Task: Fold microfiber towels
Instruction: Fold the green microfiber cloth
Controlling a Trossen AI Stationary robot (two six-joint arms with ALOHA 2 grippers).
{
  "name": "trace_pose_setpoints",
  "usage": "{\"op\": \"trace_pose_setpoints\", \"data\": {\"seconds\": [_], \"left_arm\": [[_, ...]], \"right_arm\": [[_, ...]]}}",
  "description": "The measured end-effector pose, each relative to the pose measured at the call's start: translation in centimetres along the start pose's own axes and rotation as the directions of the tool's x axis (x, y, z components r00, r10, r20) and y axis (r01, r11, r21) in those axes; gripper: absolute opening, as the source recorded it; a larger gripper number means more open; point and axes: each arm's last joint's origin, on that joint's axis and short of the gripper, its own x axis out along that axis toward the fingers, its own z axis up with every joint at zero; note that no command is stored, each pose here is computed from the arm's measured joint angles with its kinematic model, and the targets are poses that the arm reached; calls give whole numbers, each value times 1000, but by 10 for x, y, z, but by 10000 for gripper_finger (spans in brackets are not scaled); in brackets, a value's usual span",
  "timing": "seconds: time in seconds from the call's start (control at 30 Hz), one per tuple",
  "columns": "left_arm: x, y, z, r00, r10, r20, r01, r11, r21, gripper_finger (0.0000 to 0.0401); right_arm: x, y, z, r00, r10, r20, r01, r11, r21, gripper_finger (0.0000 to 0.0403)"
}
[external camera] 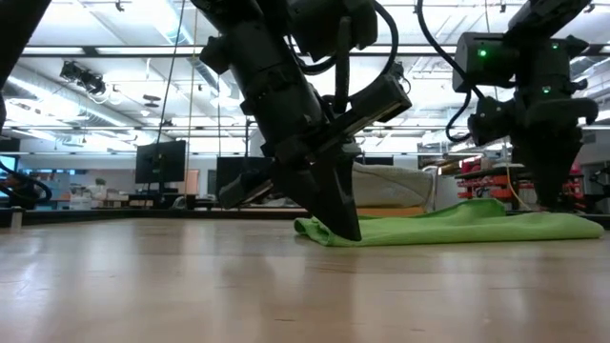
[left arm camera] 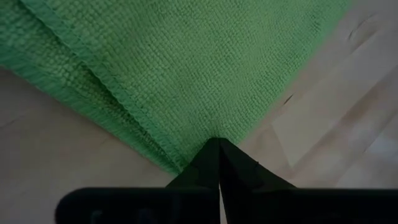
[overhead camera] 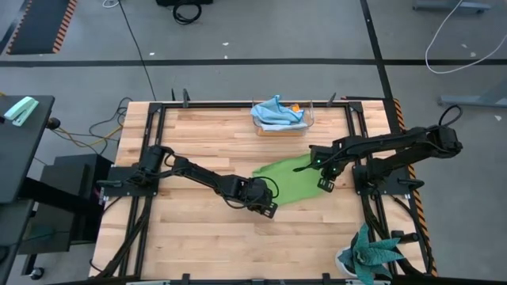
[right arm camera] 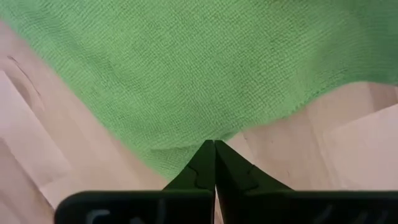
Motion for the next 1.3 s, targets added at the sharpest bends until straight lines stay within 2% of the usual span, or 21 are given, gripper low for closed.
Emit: {"op": "trace_pose_setpoints", "data": {"seconds": [0.3, 0.6, 0.83, 1.03, 1.3], "left_arm": [[1, 1, 6, 1000, -3, 22, 3, 1000, -14, 24], [1, 3, 15, 999, -5, 54, 6, 1000, -29, 6], [1, 4, 18, 998, -1, 64, 3, 1000, -31, 26], [1, 4, 18, 998, 0, 65, 2, 1000, -28, 8], [1, 4, 18, 998, -2, 67, 5, 999, -36, 22]], "right_arm": [[5, 6, -6, 999, 43, -14, -44, 999, -7, 7], [7, 19, -11, 998, 57, -26, -58, 997, -46, 7], [22, 15, -21, 996, 31, -81, -35, 998, -43, 6], [37, 5, -35, 993, 22, -120, -19, 999, 26, 6], [23, 3, -43, 996, 64, -57, -55, 989, 140, 6]]}}
